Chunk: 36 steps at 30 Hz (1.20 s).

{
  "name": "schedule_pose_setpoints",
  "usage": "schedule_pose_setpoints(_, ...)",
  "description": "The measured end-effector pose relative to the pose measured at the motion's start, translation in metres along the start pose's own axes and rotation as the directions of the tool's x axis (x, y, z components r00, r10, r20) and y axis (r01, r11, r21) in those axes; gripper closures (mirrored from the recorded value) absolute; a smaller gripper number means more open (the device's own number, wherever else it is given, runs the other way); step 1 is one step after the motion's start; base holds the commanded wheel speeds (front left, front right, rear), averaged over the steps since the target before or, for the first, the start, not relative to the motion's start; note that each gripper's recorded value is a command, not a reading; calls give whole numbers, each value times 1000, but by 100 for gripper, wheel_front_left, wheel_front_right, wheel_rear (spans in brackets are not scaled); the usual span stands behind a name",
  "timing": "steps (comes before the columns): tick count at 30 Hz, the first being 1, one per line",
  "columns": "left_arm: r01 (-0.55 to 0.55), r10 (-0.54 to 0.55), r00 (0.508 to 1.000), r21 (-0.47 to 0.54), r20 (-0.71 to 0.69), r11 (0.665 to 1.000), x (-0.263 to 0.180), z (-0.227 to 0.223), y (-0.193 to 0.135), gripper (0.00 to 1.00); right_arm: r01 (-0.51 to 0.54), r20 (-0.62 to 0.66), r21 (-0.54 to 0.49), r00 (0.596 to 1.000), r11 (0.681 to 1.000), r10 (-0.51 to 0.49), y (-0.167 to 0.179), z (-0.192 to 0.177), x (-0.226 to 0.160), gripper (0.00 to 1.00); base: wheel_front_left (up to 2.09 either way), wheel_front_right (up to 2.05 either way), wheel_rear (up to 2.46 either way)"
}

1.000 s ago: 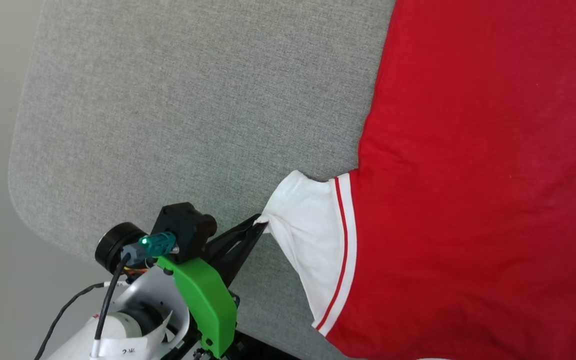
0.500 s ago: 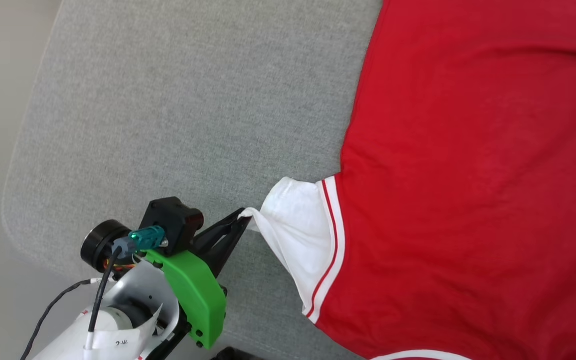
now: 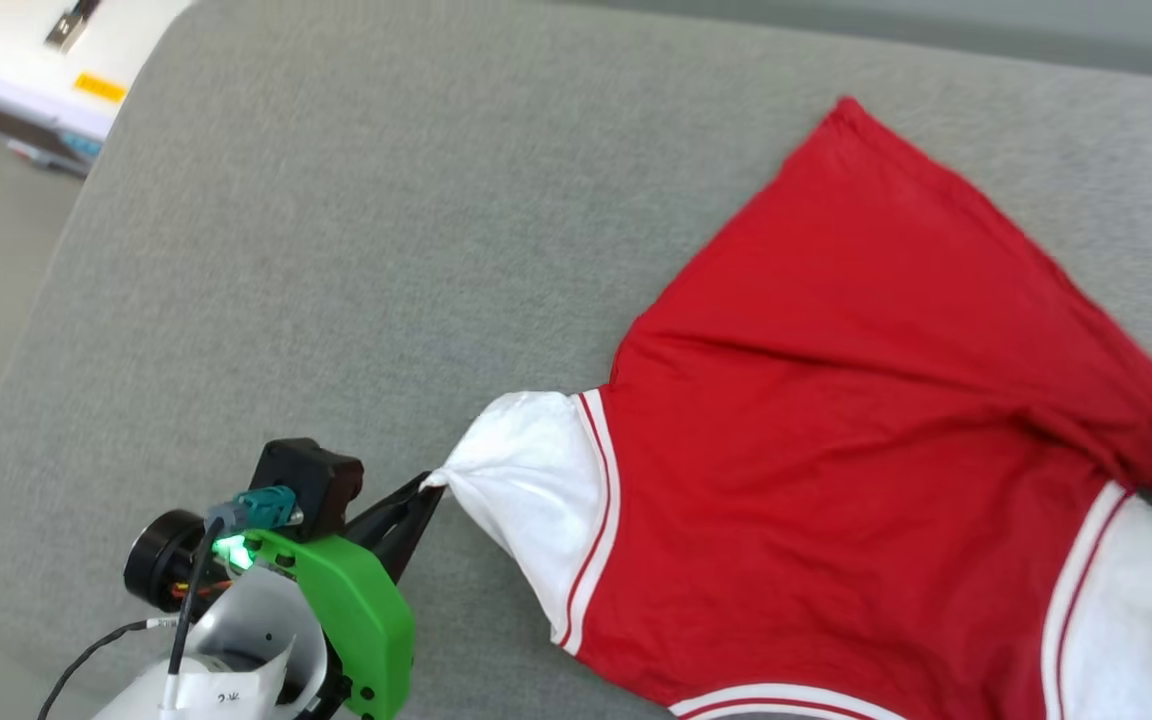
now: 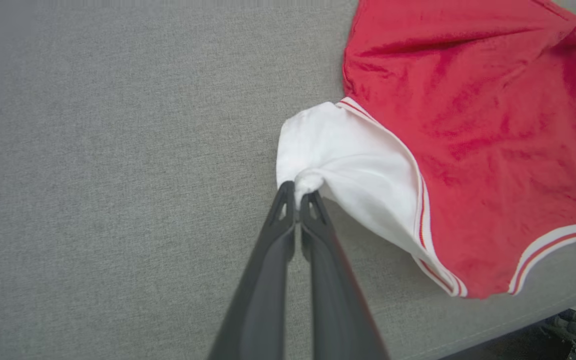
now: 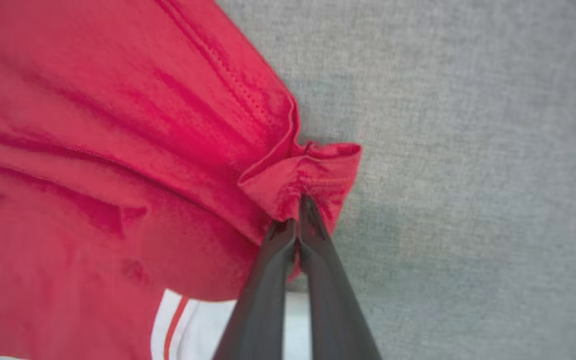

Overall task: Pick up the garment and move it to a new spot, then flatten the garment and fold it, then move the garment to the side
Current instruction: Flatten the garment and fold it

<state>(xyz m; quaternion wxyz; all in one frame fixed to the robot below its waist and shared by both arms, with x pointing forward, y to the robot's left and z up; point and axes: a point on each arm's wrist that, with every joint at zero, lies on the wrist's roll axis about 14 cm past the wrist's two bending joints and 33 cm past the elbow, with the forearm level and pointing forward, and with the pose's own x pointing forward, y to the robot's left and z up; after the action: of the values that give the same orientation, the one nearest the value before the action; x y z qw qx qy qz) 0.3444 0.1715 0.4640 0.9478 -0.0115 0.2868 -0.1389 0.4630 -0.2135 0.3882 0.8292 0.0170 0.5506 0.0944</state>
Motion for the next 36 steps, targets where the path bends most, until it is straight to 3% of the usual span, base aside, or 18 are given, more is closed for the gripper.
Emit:
schedule_pose_setpoints(10, 58, -58, 995, -8, 77, 998, -5, 11, -26, 100, 51, 41, 139, 998, 989, -57, -33, -78, -53, 100, 0, 0, 0)
schedule_pose_setpoints(15, 82, -79, 992, -25, 100, 996, -5, 11, -38, 100, 42, 20, 208, 999, 977, -47, -29, -123, -60, 100, 0, 0, 0)
schedule_pose_setpoints(22, 96, -90, 988, -39, 125, 995, -6, 15, -44, 100, 28, 29, 243, 999, 970, -37, -24, -140, -66, 100, 0, 0, 0)
schedule_pose_setpoints(23, 96, -91, 988, -39, 124, 995, -5, 15, -44, 100, 27, 35, 237, 999, 971, -36, -23, -138, -66, 68, 0, 0, 0)
schedule_pose_setpoints(24, 96, -90, 988, -40, 122, 995, -5, 14, -44, 100, 27, 45, 230, 998, 973, -38, -22, -135, -67, 0, 0, 0, 0)
schedule_pose_setpoints(29, 95, -89, 989, -46, 116, 994, -3, 13, -42, 100, 22, 99, 171, 994, 985, -40, -22, -109, -75, 0, 0, 0, 0)
schedule_pose_setpoints(36, 100, -95, 988, -37, 118, 994, 0, 16, -42, 100, -30, 211, 8, 977, 1000, 28, 5, -29, -93, 0, 0, 0, 0)
